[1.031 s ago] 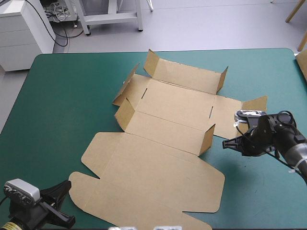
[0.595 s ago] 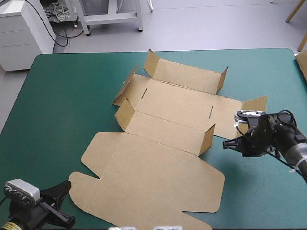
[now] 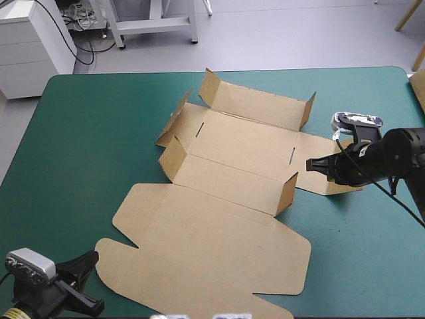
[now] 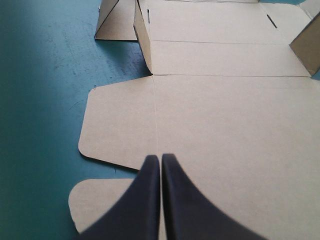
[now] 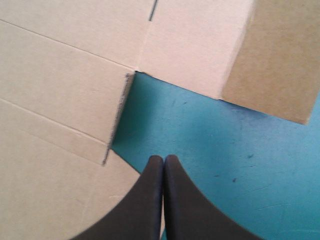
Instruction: Fold the box
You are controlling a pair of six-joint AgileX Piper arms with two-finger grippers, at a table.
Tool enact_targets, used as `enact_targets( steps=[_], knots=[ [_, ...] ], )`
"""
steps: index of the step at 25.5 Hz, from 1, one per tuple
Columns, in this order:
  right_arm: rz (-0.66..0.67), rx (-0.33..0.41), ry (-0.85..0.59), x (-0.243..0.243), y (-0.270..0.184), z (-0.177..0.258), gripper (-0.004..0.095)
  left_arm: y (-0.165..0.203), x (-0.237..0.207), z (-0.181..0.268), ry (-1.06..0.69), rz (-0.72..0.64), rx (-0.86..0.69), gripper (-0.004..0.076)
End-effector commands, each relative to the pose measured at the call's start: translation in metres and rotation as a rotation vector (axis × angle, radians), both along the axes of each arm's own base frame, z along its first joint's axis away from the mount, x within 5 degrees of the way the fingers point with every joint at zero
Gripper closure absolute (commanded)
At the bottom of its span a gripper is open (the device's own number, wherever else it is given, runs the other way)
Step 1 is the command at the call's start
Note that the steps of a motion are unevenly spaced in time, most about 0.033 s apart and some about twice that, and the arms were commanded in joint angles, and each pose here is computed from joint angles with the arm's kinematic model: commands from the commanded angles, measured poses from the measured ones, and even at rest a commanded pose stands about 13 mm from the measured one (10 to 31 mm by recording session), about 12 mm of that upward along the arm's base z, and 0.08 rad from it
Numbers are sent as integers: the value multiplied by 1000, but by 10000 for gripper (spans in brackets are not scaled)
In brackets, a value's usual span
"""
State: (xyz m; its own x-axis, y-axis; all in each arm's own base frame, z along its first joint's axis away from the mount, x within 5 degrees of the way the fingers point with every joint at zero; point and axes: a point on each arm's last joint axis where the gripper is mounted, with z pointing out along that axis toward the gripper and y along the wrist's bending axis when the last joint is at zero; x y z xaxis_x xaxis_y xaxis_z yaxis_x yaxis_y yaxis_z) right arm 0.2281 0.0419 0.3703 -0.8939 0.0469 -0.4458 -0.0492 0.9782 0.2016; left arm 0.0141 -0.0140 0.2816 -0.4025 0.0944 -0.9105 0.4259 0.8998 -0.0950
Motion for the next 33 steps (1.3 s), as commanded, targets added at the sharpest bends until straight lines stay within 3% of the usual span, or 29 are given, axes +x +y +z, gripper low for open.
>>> enact_targets(
  steps=[1, 8, 13, 17, 19, 22, 33],
  knots=[
    [-6, 64, -96, -11, 0, 23, 927, -1, 1, 16, -76, -5, -48, 731],
    [-26, 96, -105, -17, 1, 27, 922, -1, 1, 16, -76, -5, -48, 731],
    [52, 135, -116, -18, 7, 29, 881, -1, 1, 16, -76, -5, -48, 731],
    [64, 163, -113, -18, 10, 29, 689, -1, 1, 16, -76, -5, -48, 731],
    [57, 163, -110, -17, 10, 29, 487, -1, 1, 16, -76, -5, -48, 731],
    [9, 168, -97, -17, 8, 28, 365, -1, 1, 16, -76, -5, -48, 731],
    [4, 153, 53, 16, 22, -4, 386, -1, 1, 16, -76, -5, -48, 731]
  ],
)
